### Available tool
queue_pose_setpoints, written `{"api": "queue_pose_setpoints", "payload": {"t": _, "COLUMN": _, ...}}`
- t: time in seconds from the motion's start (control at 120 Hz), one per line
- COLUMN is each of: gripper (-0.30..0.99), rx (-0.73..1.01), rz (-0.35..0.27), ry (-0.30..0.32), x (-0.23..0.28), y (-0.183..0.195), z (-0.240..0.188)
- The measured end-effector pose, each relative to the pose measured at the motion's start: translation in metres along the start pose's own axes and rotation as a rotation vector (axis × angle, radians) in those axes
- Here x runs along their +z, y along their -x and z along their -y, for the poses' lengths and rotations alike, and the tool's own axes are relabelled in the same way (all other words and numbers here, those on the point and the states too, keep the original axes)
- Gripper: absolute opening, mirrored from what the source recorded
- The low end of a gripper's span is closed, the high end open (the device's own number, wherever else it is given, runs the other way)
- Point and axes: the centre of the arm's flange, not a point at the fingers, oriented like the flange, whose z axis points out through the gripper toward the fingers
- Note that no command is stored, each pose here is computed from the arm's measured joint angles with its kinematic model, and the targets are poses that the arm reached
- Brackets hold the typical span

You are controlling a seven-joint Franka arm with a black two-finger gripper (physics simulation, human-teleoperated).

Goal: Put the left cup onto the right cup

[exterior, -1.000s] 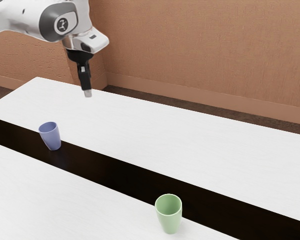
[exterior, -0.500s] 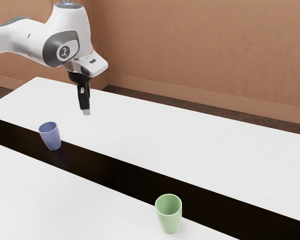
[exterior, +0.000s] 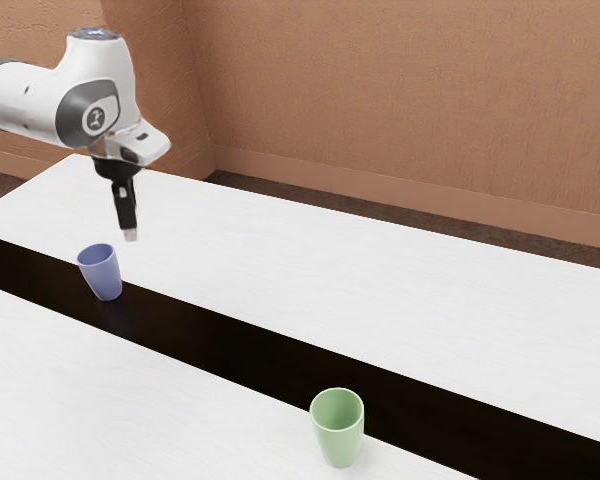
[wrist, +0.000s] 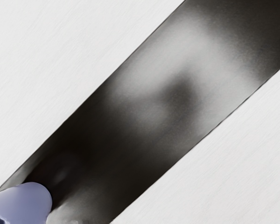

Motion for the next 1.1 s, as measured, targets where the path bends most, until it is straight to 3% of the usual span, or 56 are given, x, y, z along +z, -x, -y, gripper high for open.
{"api": "queue_pose_setpoints", "payload": {"t": 0.558, "gripper": 0.69, "rx": -0.043, "rz": 0.042, "ry": 0.054, "x": 0.060, "y": 0.035, "z": 0.022}}
{"api": "queue_pose_setpoints", "payload": {"t": 1.1, "gripper": 0.69, "rx": -0.045, "rz": 0.044, "ry": 0.045, "x": 0.099, "y": 0.064, "z": 0.055}}
